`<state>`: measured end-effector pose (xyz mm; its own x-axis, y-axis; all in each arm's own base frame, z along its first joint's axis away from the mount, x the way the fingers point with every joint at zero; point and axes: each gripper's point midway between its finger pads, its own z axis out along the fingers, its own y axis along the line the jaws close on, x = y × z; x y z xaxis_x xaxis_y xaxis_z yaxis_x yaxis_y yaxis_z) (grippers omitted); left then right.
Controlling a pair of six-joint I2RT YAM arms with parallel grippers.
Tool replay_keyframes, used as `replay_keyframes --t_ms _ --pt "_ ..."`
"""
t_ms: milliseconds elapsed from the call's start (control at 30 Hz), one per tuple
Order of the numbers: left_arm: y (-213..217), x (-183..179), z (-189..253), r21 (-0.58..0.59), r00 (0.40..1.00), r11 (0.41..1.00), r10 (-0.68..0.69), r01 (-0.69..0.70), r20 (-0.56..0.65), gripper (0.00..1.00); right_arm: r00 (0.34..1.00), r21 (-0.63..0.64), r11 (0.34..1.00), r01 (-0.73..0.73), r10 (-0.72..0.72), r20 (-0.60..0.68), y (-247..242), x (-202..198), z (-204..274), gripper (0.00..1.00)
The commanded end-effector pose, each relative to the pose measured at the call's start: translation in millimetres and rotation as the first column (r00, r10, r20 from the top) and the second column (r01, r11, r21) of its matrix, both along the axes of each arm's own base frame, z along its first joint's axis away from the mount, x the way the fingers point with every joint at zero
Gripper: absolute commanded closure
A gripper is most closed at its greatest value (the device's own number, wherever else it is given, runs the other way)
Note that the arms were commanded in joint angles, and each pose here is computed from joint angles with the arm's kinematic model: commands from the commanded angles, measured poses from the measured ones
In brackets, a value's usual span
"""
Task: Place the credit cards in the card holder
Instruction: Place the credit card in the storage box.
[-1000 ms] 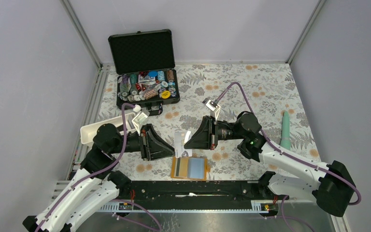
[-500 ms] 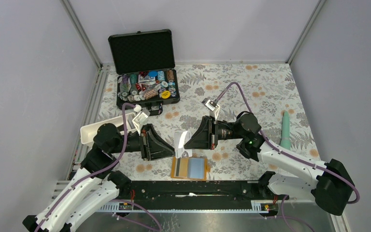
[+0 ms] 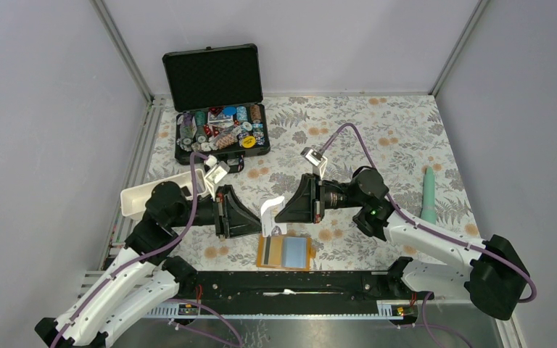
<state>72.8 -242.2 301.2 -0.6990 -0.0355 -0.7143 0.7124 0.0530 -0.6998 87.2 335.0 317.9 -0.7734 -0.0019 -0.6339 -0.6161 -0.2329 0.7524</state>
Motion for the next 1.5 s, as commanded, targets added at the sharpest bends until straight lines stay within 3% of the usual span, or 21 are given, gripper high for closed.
replay_keyframes --t_ms 0,267,633,1133,1467 --pt "-5.1 18.5 12.1 -0.046 0.996 0.997 0.072 -0.070 0.050 0.81 0.998 0.060 0.998 -0.037 0.033 0.061 -1.7 -8.4 15.4 1.00" --pt "-9.4 27.1 6.1 -0.077 0.995 0.992 0.098 -0.097 0.011 1.00 0.997 -0.011 0.998 0.058 -0.058 0.041 6.5 10.3 -11.4 1.00" --pt "2.2 40.4 -12.2 0.015 0.980 0.980 0.199 -0.199 -0.018 1.00 0.975 -0.131 0.967 0.220 -0.214 0.056 -0.8 33.5 -45.9 0.95" --pt "1.7 25.2 0.1 -0.050 0.993 0.992 0.110 -0.112 -0.037 1.00 0.986 -0.096 0.981 0.169 -0.169 0.009 -0.7 27.0 -48.5 0.85" --pt "3.0 27.0 0.6 -0.039 0.992 0.992 0.123 -0.124 -0.035 1.00 0.985 -0.108 0.979 0.172 -0.174 -0.006 -1.3 27.0 -54.3 0.84"
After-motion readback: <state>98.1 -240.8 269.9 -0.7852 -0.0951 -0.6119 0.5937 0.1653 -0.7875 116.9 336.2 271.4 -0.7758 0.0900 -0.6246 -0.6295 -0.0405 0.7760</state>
